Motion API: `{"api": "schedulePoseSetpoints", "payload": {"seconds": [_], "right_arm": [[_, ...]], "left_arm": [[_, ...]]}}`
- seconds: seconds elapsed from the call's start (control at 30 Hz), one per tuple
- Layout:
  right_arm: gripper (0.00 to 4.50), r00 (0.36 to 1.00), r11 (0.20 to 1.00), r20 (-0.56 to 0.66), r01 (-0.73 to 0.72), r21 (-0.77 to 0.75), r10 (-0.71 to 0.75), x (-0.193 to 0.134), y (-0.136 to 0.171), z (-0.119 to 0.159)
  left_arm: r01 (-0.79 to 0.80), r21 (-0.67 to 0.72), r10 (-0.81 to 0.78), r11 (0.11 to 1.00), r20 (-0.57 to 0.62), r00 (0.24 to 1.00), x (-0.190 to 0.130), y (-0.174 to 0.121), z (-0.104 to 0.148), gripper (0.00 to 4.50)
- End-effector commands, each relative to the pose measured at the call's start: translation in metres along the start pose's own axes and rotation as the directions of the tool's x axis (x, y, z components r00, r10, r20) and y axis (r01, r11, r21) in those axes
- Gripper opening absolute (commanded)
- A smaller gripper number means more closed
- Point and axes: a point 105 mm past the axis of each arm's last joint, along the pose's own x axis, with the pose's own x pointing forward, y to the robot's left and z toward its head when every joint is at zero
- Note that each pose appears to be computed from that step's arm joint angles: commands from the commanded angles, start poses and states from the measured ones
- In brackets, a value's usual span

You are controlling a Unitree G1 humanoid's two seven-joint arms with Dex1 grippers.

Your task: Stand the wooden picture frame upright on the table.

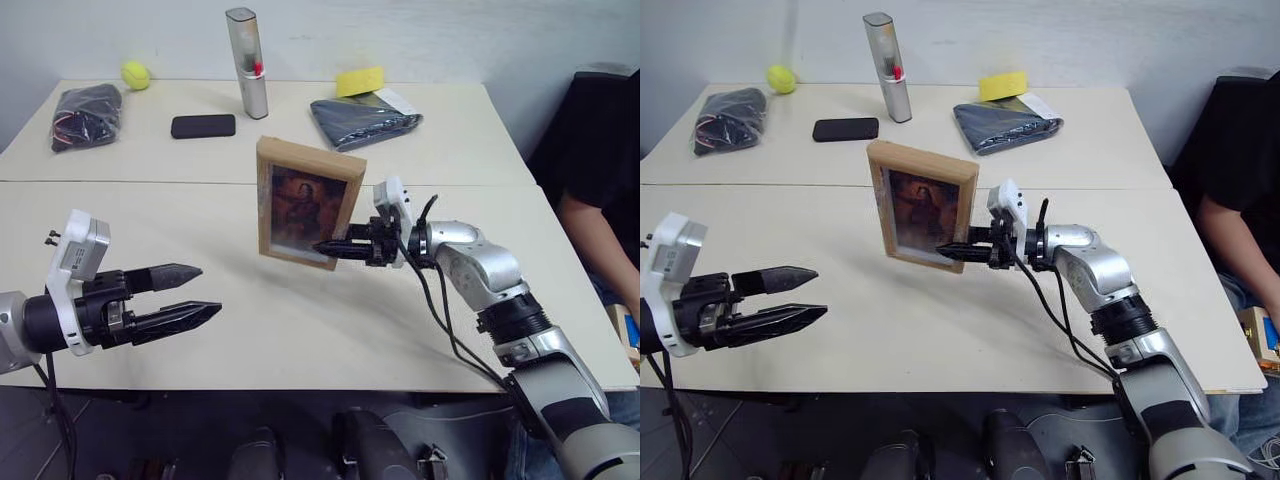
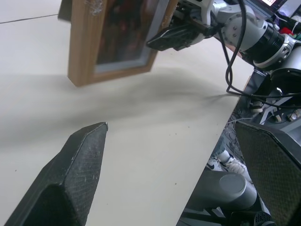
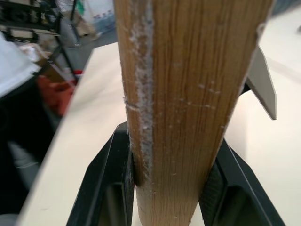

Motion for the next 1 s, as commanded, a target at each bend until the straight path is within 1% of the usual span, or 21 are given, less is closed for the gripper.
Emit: {"api": "schedulePoseSetpoints", "payload": {"seconds": [0.03,0.1,0.17,0.2,0.23,0.27,0.3,0.33,0.4,0.47,0.5,0.6,0.7,0.73,0.8,0.83,0.9,1.0], "right_arm": [[1.25,1.000,0.995,-0.017,0.003,0.099,-0.001,-0.002,0.002,-0.004],[1.25,0.999,0.989,-0.044,0.020,0.144,-0.014,-0.001,0.000,-0.012],[1.25,0.998,0.971,-0.065,0.031,0.235,-0.017,-0.001,-0.001,-0.018],[1.60,0.997,0.962,-0.074,0.022,0.271,-0.002,-0.002,0.001,-0.020],[1.98,0.996,0.961,-0.091,0.001,0.276,0.025,-0.004,0.006,-0.022],[2.15,0.993,0.963,-0.105,-0.019,0.270,0.049,-0.006,0.011,-0.024],[2.48,0.991,0.964,-0.115,-0.032,0.262,0.064,-0.008,0.014,-0.025],[2.91,0.988,0.968,-0.128,-0.054,0.247,0.088,-0.010,0.019,-0.028],[3.56,0.984,0.974,-0.146,-0.065,0.218,0.099,-0.013,0.023,-0.031],[4.26,0.983,0.984,-0.165,-0.050,0.169,0.078,-0.017,0.023,-0.032],[4.46,0.982,0.989,-0.177,-0.037,0.145,0.063,-0.019,0.022,-0.032],[4.46,0.968,0.998,-0.244,0.061,-0.007,-0.061,-0.042,0.007,-0.028],[4.46,0.946,0.987,-0.304,0.074,-0.144,-0.115,-0.080,0.005,-0.019],[4.46,0.950,0.985,-0.292,0.071,-0.156,-0.115,-0.099,0.010,-0.007],[4.46,0.971,0.990,-0.234,0.023,-0.139,-0.056,-0.132,0.033,0.024],[4.46,0.976,0.993,-0.218,0.000,-0.119,-0.026,-0.142,0.044,0.033],[4.46,0.980,0.995,-0.201,-0.021,-0.099,0.000,-0.155,0.058,0.043],[4.46,0.986,0.995,-0.165,0.001,-0.097,-0.017,-0.155,0.064,0.045]], "left_arm": [[0.018,0.057,-0.019,0.998,0.011,1.000,0.001,-0.004,0.009,4.50],[0.022,0.062,-0.023,0.998,0.010,1.000,0.002,-0.004,0.010,4.50],[0.023,0.069,-0.023,0.997,0.008,1.000,0.003,-0.003,0.013,4.50],[0.023,0.073,-0.023,0.997,0.006,1.000,0.003,-0.002,0.014,4.50],[0.021,0.075,-0.021,0.997,0.003,1.000,0.002,0.000,0.014,4.50],[0.019,0.077,-0.019,0.997,0.002,1.000,0.002,0.002,0.015,4.50],[0.019,0.078,-0.019,0.997,0.000,1.000,0.003,0.003,0.016,4.50],[0.019,0.077,-0.019,0.997,0.001,1.000,0.002,0.004,0.016,4.50],[0.025,0.078,-0.025,0.997,0.002,1.000,0.003,0.005,0.017,4.50],[0.028,0.077,-0.028,0.997,-0.001,1.000,0.004,0.008,0.018,4.50],[0.030,0.078,-0.030,0.996,-0.003,1.000,0.005,0.009,0.017,4.50],[0.037,0.098,-0.035,0.995,-0.022,0.999,0.008,0.011,0.013,4.50],[0.058,0.122,-0.053,0.991,-0.041,0.998,0.013,0.010,0.010,4.50],[0.065,0.132,-0.060,0.989,-0.040,0.997,0.013,0.010,0.010,4.50],[0.065,0.151,-0.064,0.986,-0.015,0.998,0.012,0.013,0.015,4.50],[0.063,0.157,-0.063,0.986,-0.003,0.998,0.012,0.015,0.018,4.50],[0.070,0.172,-0.075,0.983,0.020,0.997,0.016,0.016,0.024,4.50],[0.076,0.194,-0.086,0.978,0.046,0.995,0.023,0.017,0.032,4.50]]}}
